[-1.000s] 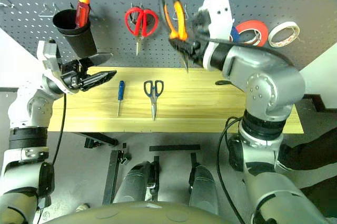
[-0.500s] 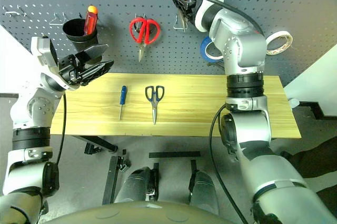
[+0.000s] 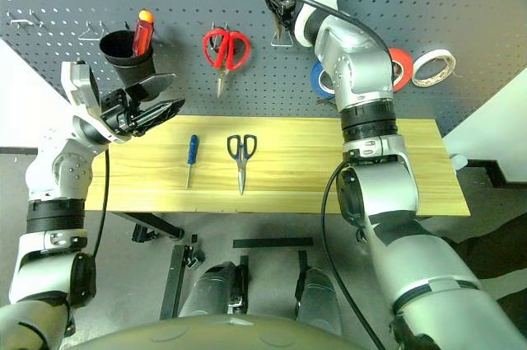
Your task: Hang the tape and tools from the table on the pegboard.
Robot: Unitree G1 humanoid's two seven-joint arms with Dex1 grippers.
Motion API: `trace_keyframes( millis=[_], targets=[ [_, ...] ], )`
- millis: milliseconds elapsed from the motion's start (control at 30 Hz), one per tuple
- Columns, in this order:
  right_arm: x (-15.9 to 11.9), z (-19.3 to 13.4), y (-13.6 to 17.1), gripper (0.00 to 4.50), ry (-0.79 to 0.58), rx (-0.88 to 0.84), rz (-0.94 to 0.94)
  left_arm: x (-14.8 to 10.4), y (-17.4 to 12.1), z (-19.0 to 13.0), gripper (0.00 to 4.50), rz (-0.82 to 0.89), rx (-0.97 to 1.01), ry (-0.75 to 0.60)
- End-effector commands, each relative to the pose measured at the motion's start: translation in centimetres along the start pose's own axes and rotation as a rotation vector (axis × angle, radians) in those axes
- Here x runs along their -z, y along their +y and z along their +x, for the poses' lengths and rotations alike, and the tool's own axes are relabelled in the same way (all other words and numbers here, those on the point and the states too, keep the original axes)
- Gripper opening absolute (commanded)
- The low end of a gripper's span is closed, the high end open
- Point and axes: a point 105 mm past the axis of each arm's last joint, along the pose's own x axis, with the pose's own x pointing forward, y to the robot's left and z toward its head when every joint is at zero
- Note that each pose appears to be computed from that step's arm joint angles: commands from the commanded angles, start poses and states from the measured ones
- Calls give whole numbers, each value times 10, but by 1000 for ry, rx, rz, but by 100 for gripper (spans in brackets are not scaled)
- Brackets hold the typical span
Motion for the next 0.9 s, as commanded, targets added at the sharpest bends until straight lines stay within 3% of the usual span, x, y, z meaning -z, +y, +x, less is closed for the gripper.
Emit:
trace_keyframes(
  millis=[33,400,700,900],
  targets=[
    [-22,1,-6,208,-65,35,-48,-5,-1,2,348,34,10,-3],
    [-1,1,-18,208,-28,94,-51,-1,1,4,348,34,17,8],
    [16,-4,-11,208,6,63,-39,5,2,6,348,33,20,26],
    [18,-10,-9,407,14,65,-41,10,2,7,348,29,27,37]
  ],
)
